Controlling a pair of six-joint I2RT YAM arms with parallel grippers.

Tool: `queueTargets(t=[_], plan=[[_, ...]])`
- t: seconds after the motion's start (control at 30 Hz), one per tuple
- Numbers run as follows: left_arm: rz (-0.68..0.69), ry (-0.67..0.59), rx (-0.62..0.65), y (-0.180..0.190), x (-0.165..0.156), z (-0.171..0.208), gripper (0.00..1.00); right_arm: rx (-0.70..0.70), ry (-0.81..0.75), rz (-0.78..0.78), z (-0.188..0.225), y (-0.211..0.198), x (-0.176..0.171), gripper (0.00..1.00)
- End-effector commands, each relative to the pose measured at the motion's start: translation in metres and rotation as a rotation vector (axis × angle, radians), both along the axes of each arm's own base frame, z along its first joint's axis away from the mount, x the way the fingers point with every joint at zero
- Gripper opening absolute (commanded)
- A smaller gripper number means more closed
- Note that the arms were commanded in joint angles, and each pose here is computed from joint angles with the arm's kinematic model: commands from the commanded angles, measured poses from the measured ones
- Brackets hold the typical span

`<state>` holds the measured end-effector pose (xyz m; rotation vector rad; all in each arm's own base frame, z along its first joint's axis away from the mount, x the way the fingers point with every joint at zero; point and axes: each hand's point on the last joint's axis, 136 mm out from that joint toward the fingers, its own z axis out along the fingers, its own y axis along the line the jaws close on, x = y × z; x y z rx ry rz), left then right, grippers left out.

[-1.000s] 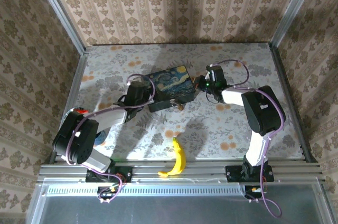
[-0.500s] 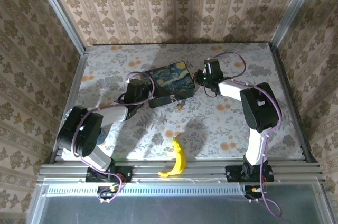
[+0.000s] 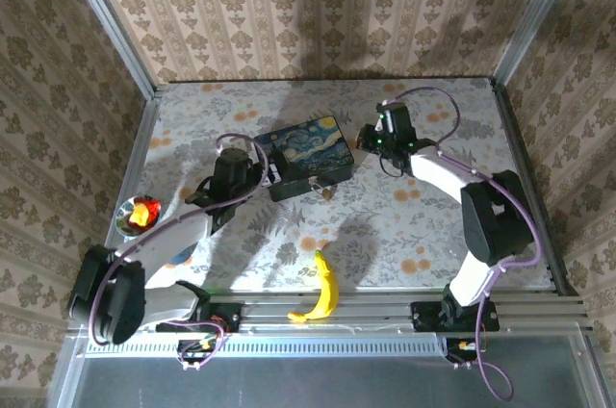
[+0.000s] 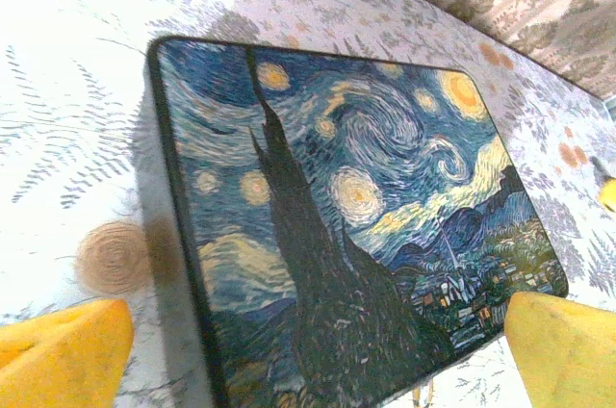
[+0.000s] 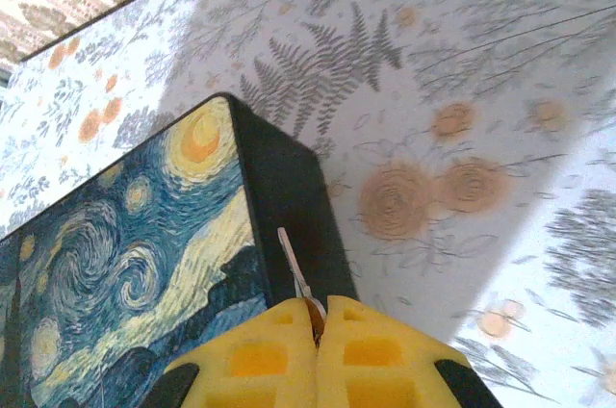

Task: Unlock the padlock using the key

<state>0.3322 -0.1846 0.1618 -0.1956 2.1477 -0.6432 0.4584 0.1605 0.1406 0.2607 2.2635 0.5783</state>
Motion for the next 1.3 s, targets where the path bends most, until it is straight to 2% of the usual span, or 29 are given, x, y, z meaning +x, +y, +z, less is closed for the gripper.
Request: queueTargets(t=[0.0, 0.23, 0.47, 0.6, 0.93, 1.27], plan=[[0.045, 0.042, 0.119, 0.013, -0.020, -0.006, 1.00, -0.090, 0.030, -0.051, -0.006, -0.027, -0.021, 0.00], [-0.011, 0.012, 0.197, -0.028, -0.049, 0.002, 1.00, -0.123, 0.048, -0.088, -0.009, -0.049, -0.068, 0.00], [-0.048, 0.057, 0.374, -0.083, -0.057, -0.026, 1.00, -0.114, 0.027, -0.106, -0.005, -0.064, -0.108, 0.00], [0.009, 0.098, 0.443, -0.101, -0.053, -0.047, 0.99, -0.130, 0.011, -0.111, 0.000, -0.071, -0.123, 0.00], [0.142, 0.149, 0.451, -0.124, -0.037, -0.096, 0.96, -0.127, -0.039, -0.116, 0.010, -0.078, -0.141, 0.00], [0.181, 0.145, 0.469, -0.140, -0.018, -0.110, 0.97, -0.105, -0.047, -0.118, 0.007, -0.076, -0.141, 0.00]])
